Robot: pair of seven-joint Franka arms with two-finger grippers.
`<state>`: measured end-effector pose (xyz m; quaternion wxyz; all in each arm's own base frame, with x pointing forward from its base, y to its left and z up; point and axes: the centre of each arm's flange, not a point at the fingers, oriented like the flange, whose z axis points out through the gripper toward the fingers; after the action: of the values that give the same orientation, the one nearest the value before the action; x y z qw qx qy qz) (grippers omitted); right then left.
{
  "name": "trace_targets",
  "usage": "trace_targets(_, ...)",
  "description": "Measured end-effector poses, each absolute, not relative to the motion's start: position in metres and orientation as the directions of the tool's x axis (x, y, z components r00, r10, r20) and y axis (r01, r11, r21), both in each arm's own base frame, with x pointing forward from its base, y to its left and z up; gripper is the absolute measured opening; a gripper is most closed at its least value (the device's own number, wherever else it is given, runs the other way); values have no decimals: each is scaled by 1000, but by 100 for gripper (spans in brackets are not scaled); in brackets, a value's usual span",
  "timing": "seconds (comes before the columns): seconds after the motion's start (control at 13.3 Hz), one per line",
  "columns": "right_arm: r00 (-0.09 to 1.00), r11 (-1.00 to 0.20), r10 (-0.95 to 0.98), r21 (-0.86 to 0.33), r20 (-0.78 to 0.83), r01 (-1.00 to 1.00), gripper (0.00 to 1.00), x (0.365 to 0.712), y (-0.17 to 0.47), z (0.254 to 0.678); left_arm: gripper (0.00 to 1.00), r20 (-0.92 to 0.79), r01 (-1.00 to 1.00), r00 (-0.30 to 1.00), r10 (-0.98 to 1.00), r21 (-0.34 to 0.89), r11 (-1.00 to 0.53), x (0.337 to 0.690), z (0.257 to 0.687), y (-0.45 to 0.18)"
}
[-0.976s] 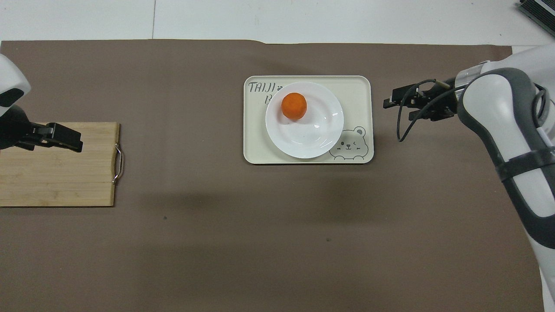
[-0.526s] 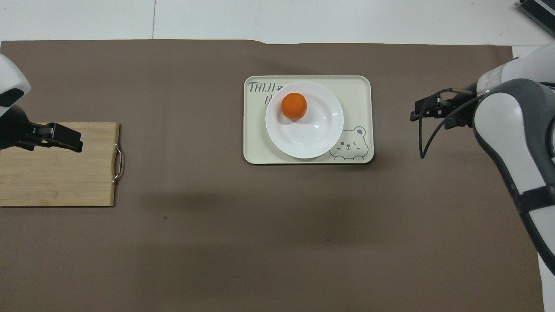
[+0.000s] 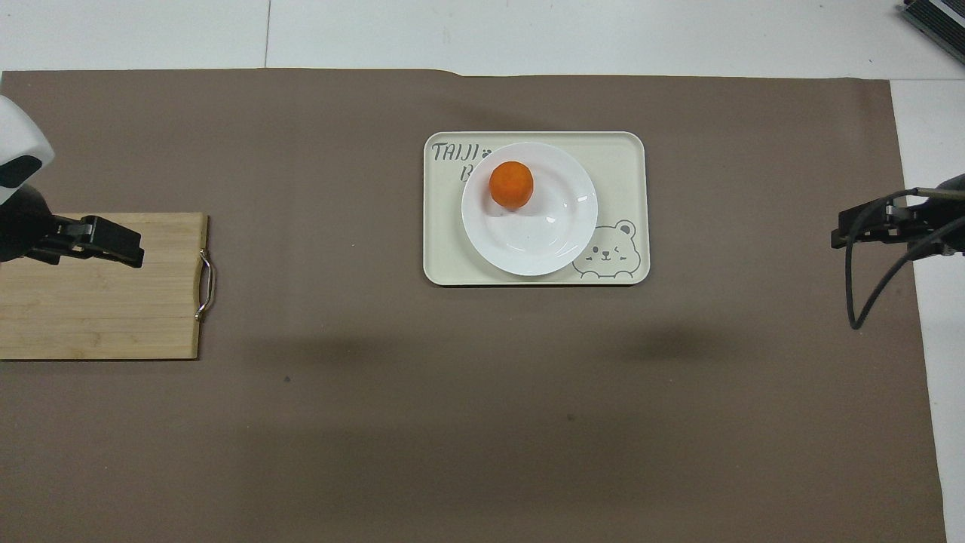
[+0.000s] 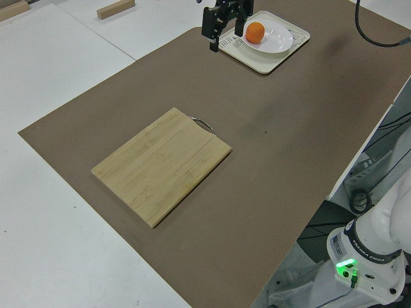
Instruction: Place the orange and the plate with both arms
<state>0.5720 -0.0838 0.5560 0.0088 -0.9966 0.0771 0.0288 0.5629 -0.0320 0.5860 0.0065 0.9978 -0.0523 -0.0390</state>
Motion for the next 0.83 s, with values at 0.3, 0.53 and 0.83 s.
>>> trace_targets(0.3, 990, -990, -141, -23, -21, -141, 100, 558, -80, 586, 100, -78, -104, 991, -105, 17, -994, 563, 586, -32)
trace_targets(0.53, 991, -991, -131, -24, -17, -132, 100, 541, -76, 618, 100, -78, -104, 991, -105, 17, -994, 563, 586, -32)
trace_targets(0.83, 997, -997, -74, -6, -15, -74, 100, 530, -46, 658, 100, -78, -104, 991, -105, 17, -994, 563, 586, -32)
